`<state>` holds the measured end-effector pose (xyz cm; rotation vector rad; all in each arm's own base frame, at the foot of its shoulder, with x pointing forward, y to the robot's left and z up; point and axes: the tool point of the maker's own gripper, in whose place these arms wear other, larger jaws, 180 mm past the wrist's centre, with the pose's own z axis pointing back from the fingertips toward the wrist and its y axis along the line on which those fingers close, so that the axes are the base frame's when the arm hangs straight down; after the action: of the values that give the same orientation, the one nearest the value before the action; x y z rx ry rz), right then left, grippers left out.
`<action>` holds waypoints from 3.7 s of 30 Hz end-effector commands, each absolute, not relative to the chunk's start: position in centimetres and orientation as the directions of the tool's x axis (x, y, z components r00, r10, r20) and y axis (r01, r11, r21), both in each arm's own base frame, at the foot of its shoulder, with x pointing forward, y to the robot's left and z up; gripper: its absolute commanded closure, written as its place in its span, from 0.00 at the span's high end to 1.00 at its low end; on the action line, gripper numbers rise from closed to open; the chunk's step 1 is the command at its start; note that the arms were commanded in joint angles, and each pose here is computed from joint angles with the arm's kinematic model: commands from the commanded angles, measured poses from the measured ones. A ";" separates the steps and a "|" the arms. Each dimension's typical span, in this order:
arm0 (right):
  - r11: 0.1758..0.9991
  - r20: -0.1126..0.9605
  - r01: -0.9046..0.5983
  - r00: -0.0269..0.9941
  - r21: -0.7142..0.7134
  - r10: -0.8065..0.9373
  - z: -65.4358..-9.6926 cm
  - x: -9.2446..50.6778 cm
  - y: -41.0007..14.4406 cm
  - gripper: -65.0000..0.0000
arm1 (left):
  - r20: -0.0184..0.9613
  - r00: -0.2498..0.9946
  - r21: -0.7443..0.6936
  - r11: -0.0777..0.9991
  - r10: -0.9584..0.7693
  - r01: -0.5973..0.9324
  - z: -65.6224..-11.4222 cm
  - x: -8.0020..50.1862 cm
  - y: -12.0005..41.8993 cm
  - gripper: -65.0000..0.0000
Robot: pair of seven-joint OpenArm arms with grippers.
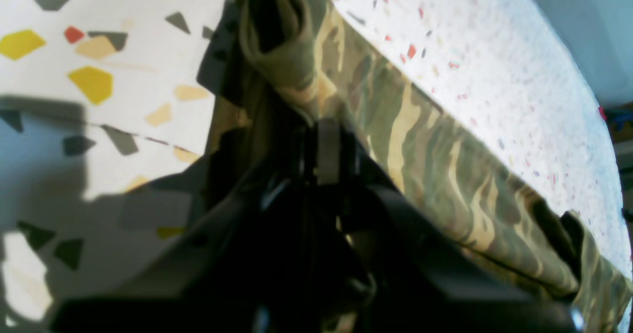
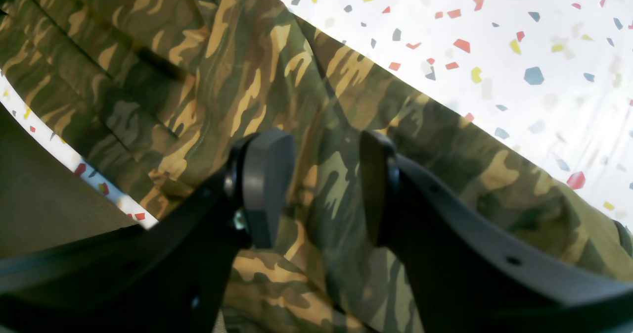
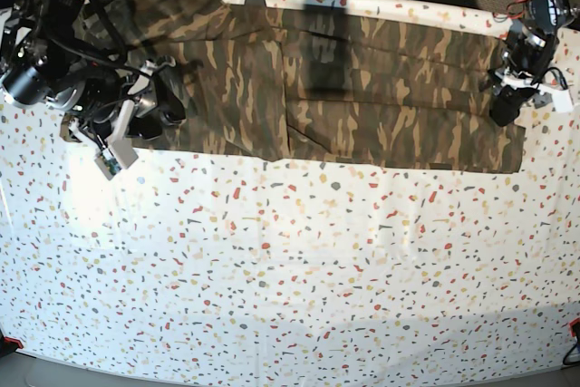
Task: Fold the T-shirt properly
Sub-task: 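Move the left gripper to the strip's other end and grasp it, then lift the strip end with the left gripper and fold it toward the right gripper, then lower the folded end onto the shirt and open the left gripper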
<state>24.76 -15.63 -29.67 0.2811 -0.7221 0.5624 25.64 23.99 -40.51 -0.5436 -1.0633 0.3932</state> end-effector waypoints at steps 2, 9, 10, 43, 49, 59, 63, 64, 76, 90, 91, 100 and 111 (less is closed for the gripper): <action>0.811 0.710 -0.584 0.585 0.033 0.392 -28.8 25.2 -15.7 0.41 | 0.734 0.406 -0.585 0.811 0.545 -0.031 -39.5 25.9 24.7 0.00; 0.811 0.709 -0.584 0.585 0.033 0.393 -28.8 25.2 -15.7 0.41 | 0.769 0.413 -0.514 0.856 0.488 -0.055 -39.5 26.0 26.6 0.00; 0.811 0.709 -0.584 0.585 0.033 0.393 -28.8 25.2 -15.7 0.41 | 0.775 0.415 -0.503 0.863 0.477 -0.053 -39.3 26.0 27.0 0.00; 0.797 0.741 -0.600 0.567 0.072 0.360 -28.2 25.2 -14.7 0.41 | 0.733 0.325 -0.665 0.729 0.597 0.162 -31.0 24.3 15.4 0.00; 0.797 0.741 -0.600 0.567 0.072 0.360 -28.2 25.2 -14.7 0.41 | 0.693 0.450 -0.709 0.648 0.563 0.280 -31.6 24.4 7.2 0.00; 0.797 0.741 -0.600 0.566 0.071 0.361 -28.2 25.2 -14.7 0.41 | 0.638 0.616 -0.759 0.512 0.462 0.402 -31.3 22.5 -2.7 0.00; 0.797 0.741 -0.600 0.566 0.071 0.361 -28.2 25.2 -14.7 0.41 | 0.628 0.633 -0.774 0.448 0.453 0.447 -30.3 21.7 -5.5 0.00; 0.797 0.741 -0.600 0.566 0.071 0.360 -28.2 25.2 -14.7 0.41 | 0.630 0.633 -0.774 0.437 0.450 0.459 -30.0 21.5 -6.1 0.00; 0.797 0.747 -0.600 0.562 0.072 0.356 -28.1 25.3 -14.7 0.41 | 0.723 0.606 -0.687 0.434 0.332 0.582 -29.2 20.4 -10.2 0.23; 0.799 0.745 -0.597 0.561 0.065 0.359 -28.1 25.4 -14.8 0.41 | 0.834 0.516 -0.550 0.208 0.198 0.809 -23.1 19.7 -14.1 0.41; 0.799 0.745 -0.597 0.561 0.064 0.359 -28.1 25.4 -14.8 0.41 | 0.848 0.502 -0.529 0.208 0.171 0.823 -22.8 19.6 -14.1 0.41; 0.814 0.732 -0.581 0.566 0.027 0.380 -28.4 25.6 -15.6 0.41 | 0.915 0.387 -0.303 0.434 -0.117 0.848 -25.1 20.4 -10.8 0.41; 0.822 0.729 -0.570 0.567 0.010 0.384 -28.6 25.8 -16.0 0.41 | 0.894 0.402 -0.202 0.622 -0.198 0.757 -28.3 22.9 -6.0 0.41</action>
<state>25.31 -15.77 -29.38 0.2685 -0.7563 0.5548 22.46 -5.54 -29.92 -0.6341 -0.9193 -0.6681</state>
